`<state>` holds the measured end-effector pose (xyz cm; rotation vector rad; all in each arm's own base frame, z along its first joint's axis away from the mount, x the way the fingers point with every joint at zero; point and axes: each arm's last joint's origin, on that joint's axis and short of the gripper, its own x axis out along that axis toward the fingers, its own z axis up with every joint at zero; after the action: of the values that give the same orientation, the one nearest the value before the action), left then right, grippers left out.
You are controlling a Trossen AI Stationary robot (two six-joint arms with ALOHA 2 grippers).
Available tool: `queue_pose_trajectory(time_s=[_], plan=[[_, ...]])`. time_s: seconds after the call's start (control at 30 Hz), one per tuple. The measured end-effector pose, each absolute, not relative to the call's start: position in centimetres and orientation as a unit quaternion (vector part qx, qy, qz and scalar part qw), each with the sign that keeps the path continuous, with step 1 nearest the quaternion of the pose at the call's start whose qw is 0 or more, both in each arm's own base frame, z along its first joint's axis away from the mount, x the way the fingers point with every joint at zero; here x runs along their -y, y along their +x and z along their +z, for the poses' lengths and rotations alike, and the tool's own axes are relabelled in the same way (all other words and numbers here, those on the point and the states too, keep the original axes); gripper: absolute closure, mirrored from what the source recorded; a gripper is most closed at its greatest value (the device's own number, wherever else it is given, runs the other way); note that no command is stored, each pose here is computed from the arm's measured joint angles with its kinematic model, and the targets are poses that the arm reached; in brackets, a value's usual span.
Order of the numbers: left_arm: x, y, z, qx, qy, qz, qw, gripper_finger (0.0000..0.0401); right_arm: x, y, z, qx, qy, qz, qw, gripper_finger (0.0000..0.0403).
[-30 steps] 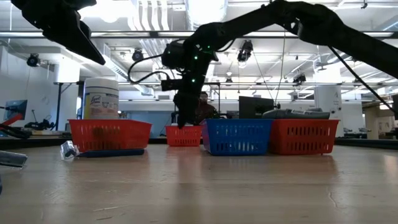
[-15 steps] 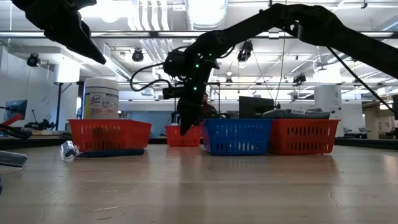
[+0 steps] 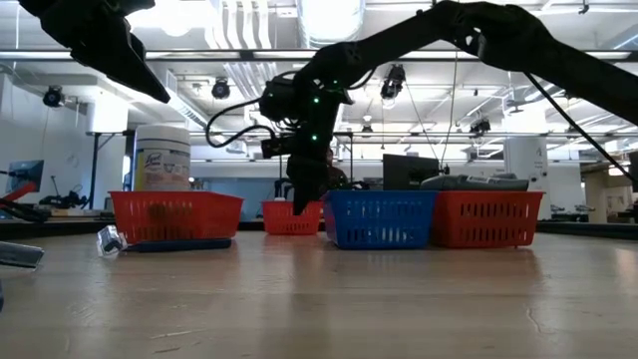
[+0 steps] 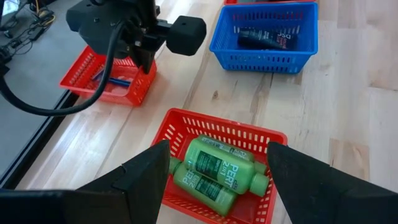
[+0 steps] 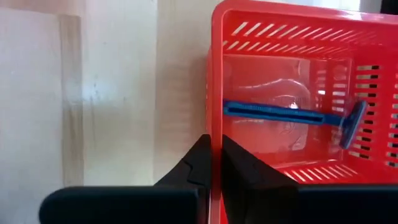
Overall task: Pick & Place Travel size toiletries
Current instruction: Move the top red bin to the middle of the table
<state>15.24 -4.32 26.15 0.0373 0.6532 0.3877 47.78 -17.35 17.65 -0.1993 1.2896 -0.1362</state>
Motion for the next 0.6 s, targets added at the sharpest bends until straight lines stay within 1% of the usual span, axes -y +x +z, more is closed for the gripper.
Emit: queue_pose_trajectory(time_s=[0.2, 0.33, 0.43, 0.6], plan=[[4.3, 15.2, 26.1, -0.318, 0.016, 0.19, 0.929, 0.0128, 16.2, 48.0, 17.7, -0.602, -0.097, -0.055, 0.791, 0.0386], [4.3, 15.2, 26.1, -0.318, 0.016, 0.19, 0.929, 0.0128, 14.8, 48.3, 18.6, -0.596, -0.102, -0.047, 0.795, 0.039], [4.3, 15.2, 26.1, -0.319, 0.017, 0.19, 0.929, 0.0128, 13.9, 48.1, 19.3, -0.597, -0.082, -0.055, 0.796, 0.0391], [4.3, 15.2, 26.1, -0.319, 0.02, 0.188, 0.929, 0.0128, 12.3, 47.9, 19.3, -0.617, -0.049, -0.061, 0.783, 0.0391]])
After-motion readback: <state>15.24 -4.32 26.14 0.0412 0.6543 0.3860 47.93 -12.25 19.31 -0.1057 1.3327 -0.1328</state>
